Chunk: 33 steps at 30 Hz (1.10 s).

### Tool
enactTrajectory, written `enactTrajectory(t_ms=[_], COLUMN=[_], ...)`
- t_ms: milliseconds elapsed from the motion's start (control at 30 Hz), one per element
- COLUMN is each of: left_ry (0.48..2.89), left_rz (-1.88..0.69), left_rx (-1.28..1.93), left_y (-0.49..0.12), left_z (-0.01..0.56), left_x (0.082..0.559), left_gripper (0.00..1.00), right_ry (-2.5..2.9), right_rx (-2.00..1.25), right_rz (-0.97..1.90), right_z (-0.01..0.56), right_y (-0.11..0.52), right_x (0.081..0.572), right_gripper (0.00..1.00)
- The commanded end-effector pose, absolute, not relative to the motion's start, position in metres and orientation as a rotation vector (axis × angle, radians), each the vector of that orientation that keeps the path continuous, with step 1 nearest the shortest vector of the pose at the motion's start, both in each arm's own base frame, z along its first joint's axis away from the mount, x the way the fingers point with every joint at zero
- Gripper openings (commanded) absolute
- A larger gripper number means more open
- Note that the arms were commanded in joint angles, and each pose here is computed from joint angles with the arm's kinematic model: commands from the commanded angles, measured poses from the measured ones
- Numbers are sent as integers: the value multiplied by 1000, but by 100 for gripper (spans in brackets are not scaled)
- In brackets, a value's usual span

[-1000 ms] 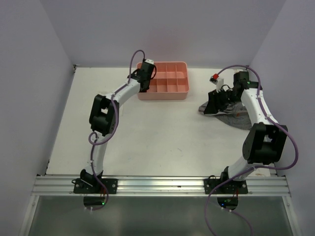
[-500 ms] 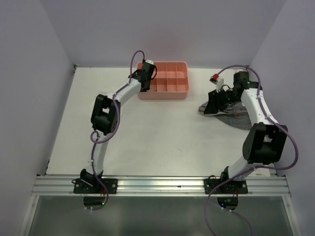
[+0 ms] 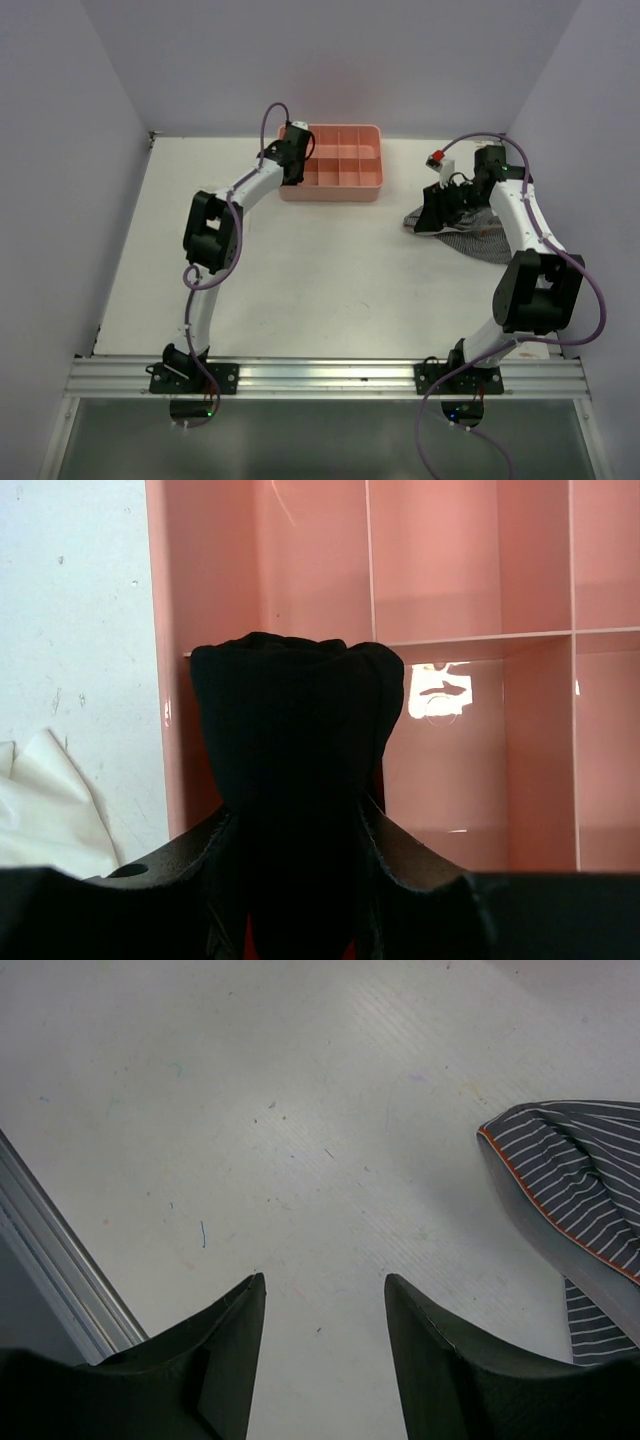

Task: Roll the underwear
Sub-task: Place the rolled underwear into the container

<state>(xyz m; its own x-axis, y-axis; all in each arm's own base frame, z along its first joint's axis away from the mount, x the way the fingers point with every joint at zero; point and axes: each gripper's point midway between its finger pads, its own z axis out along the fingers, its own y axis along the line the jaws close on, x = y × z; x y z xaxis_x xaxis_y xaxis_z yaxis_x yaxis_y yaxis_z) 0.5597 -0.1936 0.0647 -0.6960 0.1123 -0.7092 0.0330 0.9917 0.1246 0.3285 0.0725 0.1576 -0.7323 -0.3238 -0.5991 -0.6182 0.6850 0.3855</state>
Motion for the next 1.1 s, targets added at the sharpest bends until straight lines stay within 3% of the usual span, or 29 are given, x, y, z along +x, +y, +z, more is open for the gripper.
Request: enactTrajectory(t_ms=[0,33,67,200,267,600,1067], left_ry=[2445,2442,2435,2402,2391,2313,2216], left_rz=[99,97,95,115,123,135,123], left_rx=[104,101,103,112,109,104,148], left_y=[-187,-187,-187,-186,-185,-184,-195], left_z=[44,45,48,60,64,92,120], left_x=[540,541,542,547,549,560,568], left_gripper=[28,41,44,47,54,70,73], right_ry=[2383,2382,2383,2381,2383,2374,2371], right_rx=[-722,-721,-722,-719,-718,-713,-719], right_rz=[782,781,787,793,797,808,814], right_z=[170,170,170,170,169,170,170], right_y=[72,72,72,73,74,75,77], right_x=[325,325,325,325,324,322,315], right_gripper=[55,55,55,55,55,55,55])
